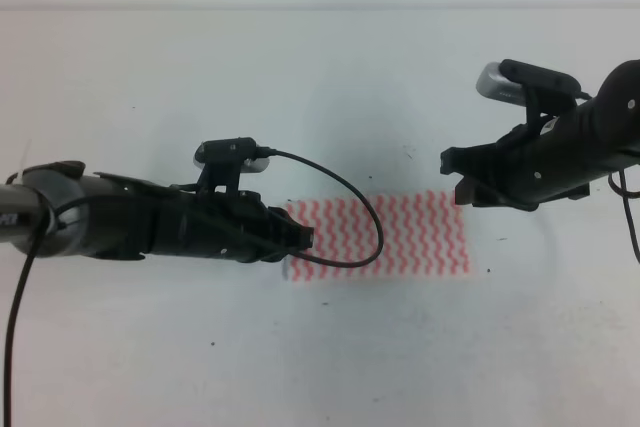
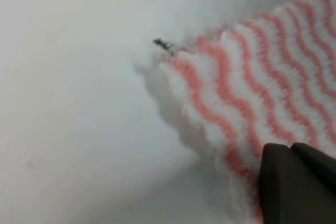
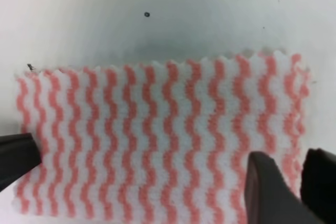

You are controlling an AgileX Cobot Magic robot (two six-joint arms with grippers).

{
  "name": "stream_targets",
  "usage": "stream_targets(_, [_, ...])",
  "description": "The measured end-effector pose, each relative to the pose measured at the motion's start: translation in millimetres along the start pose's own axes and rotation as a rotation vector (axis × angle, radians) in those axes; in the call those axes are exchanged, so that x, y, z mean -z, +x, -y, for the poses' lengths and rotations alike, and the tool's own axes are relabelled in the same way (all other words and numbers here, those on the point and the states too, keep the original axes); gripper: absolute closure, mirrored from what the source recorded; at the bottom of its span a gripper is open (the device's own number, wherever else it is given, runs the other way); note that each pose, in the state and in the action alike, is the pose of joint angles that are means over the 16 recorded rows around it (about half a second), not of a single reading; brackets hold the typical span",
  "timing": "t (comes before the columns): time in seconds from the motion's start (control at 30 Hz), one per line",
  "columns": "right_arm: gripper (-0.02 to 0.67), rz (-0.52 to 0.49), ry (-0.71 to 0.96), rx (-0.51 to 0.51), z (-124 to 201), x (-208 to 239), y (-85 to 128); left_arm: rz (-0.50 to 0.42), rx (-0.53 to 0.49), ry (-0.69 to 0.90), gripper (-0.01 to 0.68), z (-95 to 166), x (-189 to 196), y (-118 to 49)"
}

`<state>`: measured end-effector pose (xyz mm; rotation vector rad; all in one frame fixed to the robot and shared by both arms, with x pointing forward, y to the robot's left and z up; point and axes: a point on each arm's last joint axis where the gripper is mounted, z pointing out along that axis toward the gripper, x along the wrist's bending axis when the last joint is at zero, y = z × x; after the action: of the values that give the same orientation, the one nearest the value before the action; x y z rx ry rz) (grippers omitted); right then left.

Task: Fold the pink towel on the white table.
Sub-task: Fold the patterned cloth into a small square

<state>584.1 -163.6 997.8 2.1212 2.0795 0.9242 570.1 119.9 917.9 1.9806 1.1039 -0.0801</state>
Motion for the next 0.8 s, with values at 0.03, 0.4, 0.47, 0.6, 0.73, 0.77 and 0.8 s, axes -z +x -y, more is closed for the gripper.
stream_targets(0.03, [0.519,0.0,0.0,-0.002,0,0,0,0.0,0.001,0.001,0.674,0,-1,0.3])
stream_targets(0.4, [0.445,0.01,0.038,-0.039,3,-16,-5,0.01,0.002,0.007,0.675,2,-2,0.1])
stream_targets(0.47, [0.441,0.014,0.049,-0.047,5,-21,-7,0.013,0.001,0.007,0.675,1,-1,-0.3])
stream_targets(0.6, [0.438,0.022,0.071,-0.061,7,-31,-10,0.016,0.0,0.008,0.675,1,-1,-0.7])
stream_targets(0.73, [0.437,0.028,0.087,-0.07,8,-39,-12,0.017,-0.001,0.01,0.675,2,-1,-0.7])
stream_targets(0.77, [0.437,0.029,0.09,-0.071,7,-41,-13,0.017,-0.001,0.011,0.675,2,-1,-0.6])
stream_targets(0.8, [0.436,0.03,0.093,-0.072,7,-43,-13,0.018,-0.001,0.011,0.675,2,-1,-0.7])
